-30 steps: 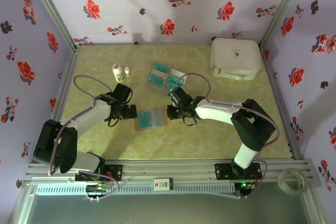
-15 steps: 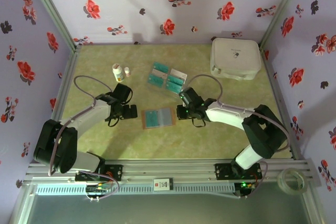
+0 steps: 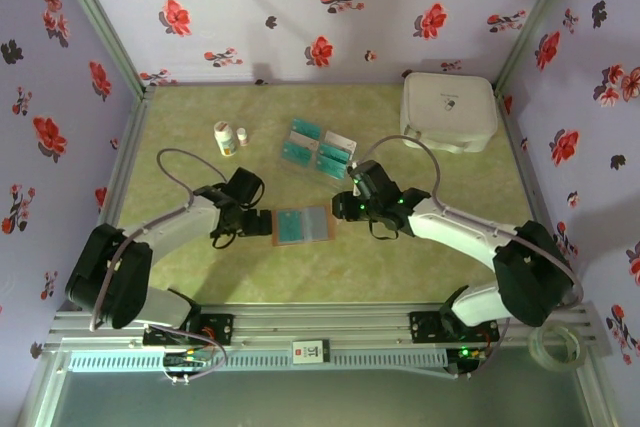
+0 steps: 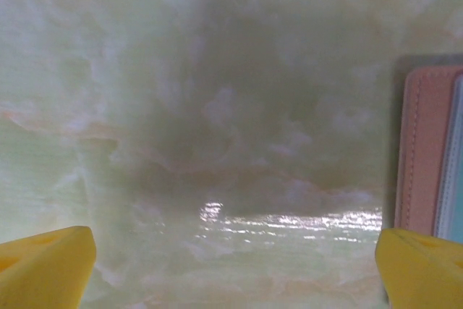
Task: Put the credit cards into the card holder
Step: Move the card holder to the center of the table, then flip over the card slot in the card holder.
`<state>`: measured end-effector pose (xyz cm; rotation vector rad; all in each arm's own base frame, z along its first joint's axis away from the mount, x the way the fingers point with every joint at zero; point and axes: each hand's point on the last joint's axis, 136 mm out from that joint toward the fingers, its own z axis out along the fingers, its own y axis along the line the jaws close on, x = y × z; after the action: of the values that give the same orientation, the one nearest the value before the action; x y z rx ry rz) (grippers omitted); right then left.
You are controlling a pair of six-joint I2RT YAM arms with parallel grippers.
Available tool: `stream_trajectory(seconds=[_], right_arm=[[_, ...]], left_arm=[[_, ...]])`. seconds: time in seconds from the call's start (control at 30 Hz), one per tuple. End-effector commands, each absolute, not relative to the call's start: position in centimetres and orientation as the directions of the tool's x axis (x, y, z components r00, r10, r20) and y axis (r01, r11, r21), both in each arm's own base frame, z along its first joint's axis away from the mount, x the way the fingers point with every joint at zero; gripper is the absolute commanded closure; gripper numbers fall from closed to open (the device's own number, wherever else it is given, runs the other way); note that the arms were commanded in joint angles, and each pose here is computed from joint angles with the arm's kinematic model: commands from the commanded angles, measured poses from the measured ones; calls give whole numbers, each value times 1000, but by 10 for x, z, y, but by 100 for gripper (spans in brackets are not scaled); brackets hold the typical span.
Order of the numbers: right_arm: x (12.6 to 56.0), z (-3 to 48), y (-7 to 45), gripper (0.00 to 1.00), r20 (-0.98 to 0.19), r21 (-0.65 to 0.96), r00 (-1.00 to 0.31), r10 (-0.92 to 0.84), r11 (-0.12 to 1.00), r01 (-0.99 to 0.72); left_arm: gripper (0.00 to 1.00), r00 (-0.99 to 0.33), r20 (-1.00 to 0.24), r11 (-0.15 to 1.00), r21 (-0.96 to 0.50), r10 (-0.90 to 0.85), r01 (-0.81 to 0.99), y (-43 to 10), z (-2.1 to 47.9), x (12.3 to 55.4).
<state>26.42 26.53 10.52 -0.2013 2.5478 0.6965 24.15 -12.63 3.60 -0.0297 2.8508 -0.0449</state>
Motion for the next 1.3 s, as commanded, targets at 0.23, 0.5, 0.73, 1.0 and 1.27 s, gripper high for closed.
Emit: stream_trajectory(seconds=[0.23, 0.5, 0.73, 1.0, 1.27], right_arm=[[256, 91, 313, 63, -441, 488, -895, -67, 819, -302], [259, 74, 320, 63, -418, 475, -906, -70, 833, -284], [259, 63, 318, 63, -405, 464, -911, -71, 843, -272], [261, 60, 319, 63, -405, 457, -911, -72, 847, -270], [264, 56, 320, 63, -400, 446, -913, -76, 854, -267]], left_arm=[[0, -966, -257, 999, -40, -25, -15, -135, 22, 227], [0, -965, -262, 999, -45, -9, 3, -143, 22, 227], [0, -962, -272, 999, -52, -2, 12, -147, 25, 228], [0, -965, -261, 999, -38, 7, 17, -148, 19, 226], [0, -969, -249, 1000, -15, 11, 15, -144, 13, 223]])
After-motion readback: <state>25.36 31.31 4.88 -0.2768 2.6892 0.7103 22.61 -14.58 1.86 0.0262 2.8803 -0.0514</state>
